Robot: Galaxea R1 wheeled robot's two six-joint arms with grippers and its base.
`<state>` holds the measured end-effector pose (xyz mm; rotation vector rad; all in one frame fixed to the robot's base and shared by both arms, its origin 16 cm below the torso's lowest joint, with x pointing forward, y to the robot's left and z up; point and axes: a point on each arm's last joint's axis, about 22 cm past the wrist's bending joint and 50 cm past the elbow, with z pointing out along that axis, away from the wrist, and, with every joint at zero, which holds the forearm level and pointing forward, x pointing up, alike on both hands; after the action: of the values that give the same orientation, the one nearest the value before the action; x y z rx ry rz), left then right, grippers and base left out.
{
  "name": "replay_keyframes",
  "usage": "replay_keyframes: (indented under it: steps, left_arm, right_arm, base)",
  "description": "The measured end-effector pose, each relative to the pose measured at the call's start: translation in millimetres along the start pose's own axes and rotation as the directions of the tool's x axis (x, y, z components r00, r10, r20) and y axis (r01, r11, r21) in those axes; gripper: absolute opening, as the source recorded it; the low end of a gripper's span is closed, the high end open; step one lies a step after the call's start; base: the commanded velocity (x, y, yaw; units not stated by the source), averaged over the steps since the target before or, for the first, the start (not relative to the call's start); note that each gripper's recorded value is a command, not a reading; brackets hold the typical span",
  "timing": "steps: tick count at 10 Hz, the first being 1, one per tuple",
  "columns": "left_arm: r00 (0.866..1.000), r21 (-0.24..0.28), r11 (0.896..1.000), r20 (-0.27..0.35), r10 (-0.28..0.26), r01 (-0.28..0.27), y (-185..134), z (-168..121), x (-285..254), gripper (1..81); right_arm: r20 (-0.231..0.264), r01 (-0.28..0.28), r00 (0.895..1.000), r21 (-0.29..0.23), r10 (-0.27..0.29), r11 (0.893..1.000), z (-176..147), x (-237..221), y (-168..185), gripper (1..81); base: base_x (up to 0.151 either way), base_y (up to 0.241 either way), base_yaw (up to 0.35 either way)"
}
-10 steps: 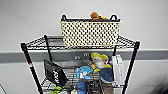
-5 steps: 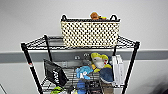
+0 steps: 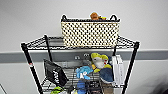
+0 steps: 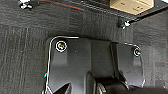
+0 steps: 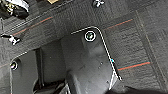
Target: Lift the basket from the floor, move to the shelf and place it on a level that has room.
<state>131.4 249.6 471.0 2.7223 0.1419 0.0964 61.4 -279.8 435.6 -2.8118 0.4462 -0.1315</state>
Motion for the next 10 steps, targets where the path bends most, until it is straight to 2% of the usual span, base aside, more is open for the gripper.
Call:
replay_keyframes:
  steps: [2, 5, 6, 8, 10]
  left_arm:
    - [1.0, 0.018, 1.0, 0.006, 0.018, -0.019, 5.2, 14.1, -10.1, 81.1]
    - [0.999, 0.09, 0.995, 0.004, 0.04, -0.041, -6.8, 27.8, -16.1, 81.1]
    - [0.999, 0.087, 0.995, 0.005, 0.053, -0.053, 4.1, 35.4, -19.4, 81.1]
    - [0.998, 0.075, 0.995, 0.025, 0.063, -0.064, 24.3, 49.0, -39.6, 81.1]
    - [0.998, 0.14, 0.988, 0.023, 0.063, -0.065, 3.0, 47.7, -41.5, 81.1]
  right_arm:
    - [0.005, 0.011, 1.0, -0.014, -0.011, 1.0, 9.3, -20.9, -7.0, 81.1]
    - [-0.028, 0.015, 0.999, -0.079, -0.017, 0.997, 12.5, -23.5, 8.5, 81.1]
    - [-0.038, 0.016, 0.999, -0.08, -0.019, 0.997, 16.5, -30.7, 1.0, 81.1]
    - [-0.026, 0.014, 1.0, -0.069, -0.015, 0.998, 24.1, -59.4, -16.3, 81.1]
    - [-0.029, 0.014, 0.999, -0.085, -0.017, 0.996, 24.0, -64.1, -12.1, 81.1]
  base:
    - [0.0, 0.0, 0.0]
    - [0.0, 0.0, 0.0]
    - [0.0, 0.0, 0.0]
    - [0.0, 0.0, 0.0]
    - [0.0, 0.0, 0.0]
